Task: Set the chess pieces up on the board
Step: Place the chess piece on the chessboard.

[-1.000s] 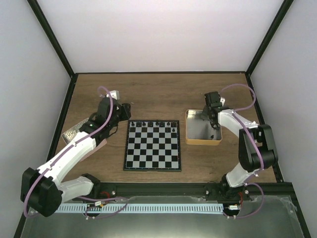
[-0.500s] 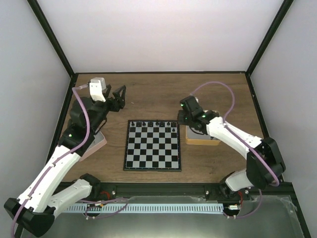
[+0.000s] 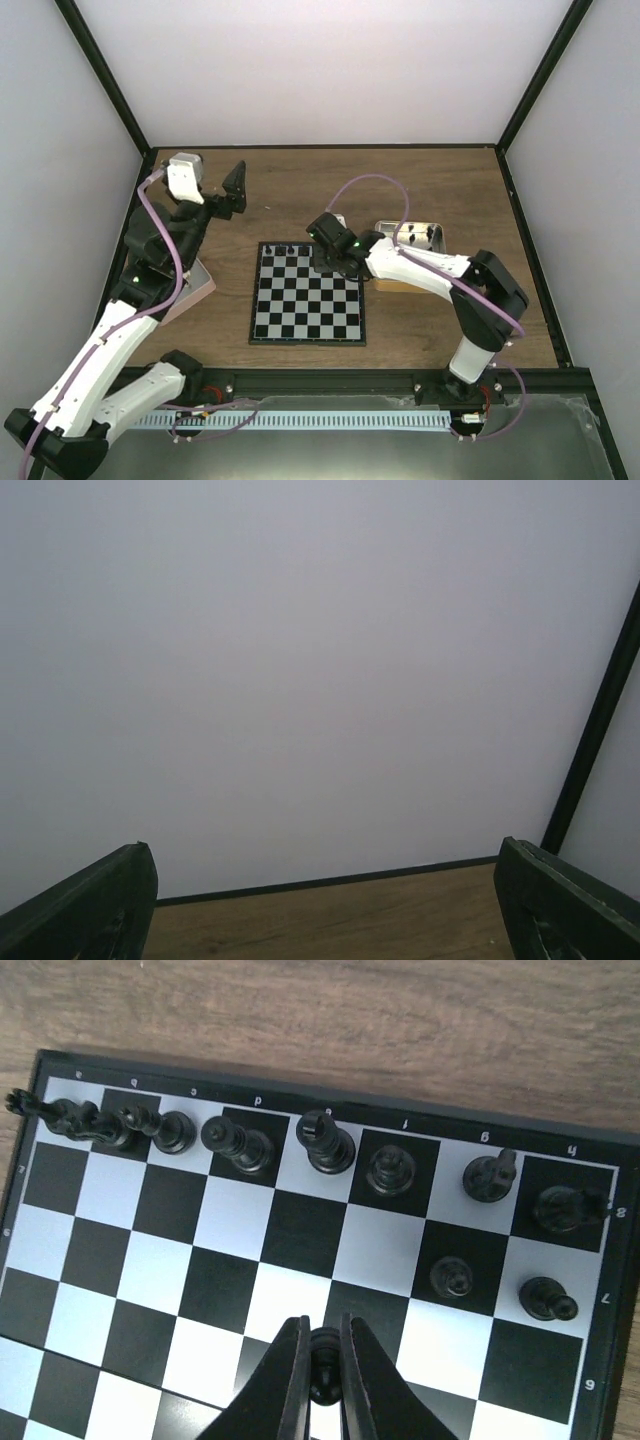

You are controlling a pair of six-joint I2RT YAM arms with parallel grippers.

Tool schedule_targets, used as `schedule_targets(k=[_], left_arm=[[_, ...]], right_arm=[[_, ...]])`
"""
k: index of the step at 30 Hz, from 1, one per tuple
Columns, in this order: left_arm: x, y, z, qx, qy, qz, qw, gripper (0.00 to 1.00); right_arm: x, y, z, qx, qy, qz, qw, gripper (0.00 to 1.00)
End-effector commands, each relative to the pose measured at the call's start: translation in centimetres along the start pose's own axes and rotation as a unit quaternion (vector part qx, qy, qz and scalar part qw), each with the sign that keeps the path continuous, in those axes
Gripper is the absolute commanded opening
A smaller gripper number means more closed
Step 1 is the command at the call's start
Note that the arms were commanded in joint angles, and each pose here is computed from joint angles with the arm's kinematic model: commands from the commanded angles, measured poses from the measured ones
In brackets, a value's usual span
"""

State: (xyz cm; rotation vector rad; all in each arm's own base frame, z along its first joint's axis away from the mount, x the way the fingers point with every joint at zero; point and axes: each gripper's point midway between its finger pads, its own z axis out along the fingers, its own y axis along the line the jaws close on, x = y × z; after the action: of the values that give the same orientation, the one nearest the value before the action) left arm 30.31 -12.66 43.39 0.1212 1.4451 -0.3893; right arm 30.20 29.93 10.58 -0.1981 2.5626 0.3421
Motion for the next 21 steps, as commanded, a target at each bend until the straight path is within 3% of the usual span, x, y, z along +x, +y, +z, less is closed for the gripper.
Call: schedule_targets(k=[1,6,21], left_arm=[[-1.0,1.4,-1.2,-0.032,-0.036,0.022,0.999,0.94],[-0.4,2.3,-3.0,-0.047,-0.067,0.011,0.997,1.0],[0.6,3.7,-3.8,-0.08,-0.069,0.001,0.994,1.0]], right_arm=[[-1.1,0.9,0.1,0.01,-0.01,0.009,1.0,0.01],[-1.0,0.7,1.3,0.033,-0.005,0.005,0.999,0.01],[0.8,-0.6,5.0,0.078,0.018,0.002,0.997,0.02]])
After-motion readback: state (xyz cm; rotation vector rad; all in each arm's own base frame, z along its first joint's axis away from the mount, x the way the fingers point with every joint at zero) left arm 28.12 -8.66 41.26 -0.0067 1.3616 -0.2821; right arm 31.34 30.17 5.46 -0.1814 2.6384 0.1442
